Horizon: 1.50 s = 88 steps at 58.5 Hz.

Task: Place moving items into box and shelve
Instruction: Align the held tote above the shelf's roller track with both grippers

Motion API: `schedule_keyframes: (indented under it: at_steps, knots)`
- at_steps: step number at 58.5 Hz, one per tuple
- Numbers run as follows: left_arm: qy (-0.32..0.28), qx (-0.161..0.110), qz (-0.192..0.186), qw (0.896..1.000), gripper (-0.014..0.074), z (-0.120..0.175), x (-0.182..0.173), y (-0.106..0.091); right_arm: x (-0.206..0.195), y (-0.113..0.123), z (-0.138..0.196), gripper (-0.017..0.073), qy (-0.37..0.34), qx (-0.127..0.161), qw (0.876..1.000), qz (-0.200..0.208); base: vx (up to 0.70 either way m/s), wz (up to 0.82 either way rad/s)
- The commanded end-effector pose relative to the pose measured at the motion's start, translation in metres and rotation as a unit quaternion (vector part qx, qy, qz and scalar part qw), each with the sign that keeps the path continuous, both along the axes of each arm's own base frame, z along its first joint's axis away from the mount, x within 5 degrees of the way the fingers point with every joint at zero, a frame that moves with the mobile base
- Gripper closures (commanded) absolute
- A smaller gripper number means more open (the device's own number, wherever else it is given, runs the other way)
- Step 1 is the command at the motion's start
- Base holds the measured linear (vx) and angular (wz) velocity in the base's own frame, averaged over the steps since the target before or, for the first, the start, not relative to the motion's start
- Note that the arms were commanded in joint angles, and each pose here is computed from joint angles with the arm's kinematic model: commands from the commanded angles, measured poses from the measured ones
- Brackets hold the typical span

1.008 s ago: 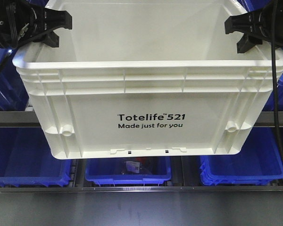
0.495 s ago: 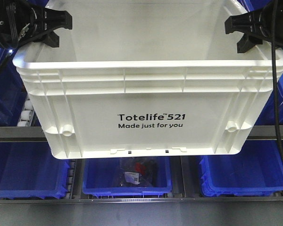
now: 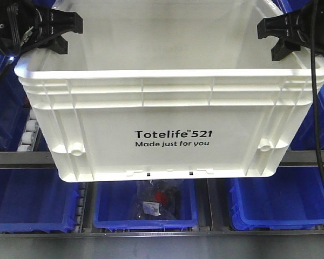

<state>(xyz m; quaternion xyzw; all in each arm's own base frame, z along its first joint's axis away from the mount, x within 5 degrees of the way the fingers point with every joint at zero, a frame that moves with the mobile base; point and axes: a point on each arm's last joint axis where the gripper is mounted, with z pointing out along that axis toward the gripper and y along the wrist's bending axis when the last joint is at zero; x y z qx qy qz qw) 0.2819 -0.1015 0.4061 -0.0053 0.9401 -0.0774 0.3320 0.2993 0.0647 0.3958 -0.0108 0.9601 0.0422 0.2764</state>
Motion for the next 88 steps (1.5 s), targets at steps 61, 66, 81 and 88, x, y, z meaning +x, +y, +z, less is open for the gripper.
schedule_keyframes:
  at_steps: [61,66,81,88]
  knots:
    - [-0.109,0.004,0.000,0.994,0.0594,0.0366,-0.0073,0.0101,-0.0050,-0.0128,0.0300,0.0560,-0.093,-0.032,0.995,-0.007,0.00,0.00]
    - [-0.119,0.002,-0.001,0.993,0.0594,0.0381,-0.0062,0.0097,-0.0037,-0.0124,0.0311,0.0560,-0.102,-0.030,0.994,-0.007,0.00,0.00]
    - [-0.143,-0.006,-0.005,0.990,0.0594,0.0419,-0.0038,0.0081,-0.0013,-0.0117,0.0336,0.0560,-0.121,-0.026,0.992,-0.005,0.00,0.00]
    - [-0.144,-0.005,-0.006,0.990,0.0594,0.0419,-0.0037,0.0082,-0.0014,-0.0117,0.0335,0.0560,-0.120,-0.026,0.992,-0.005,0.00,0.00]
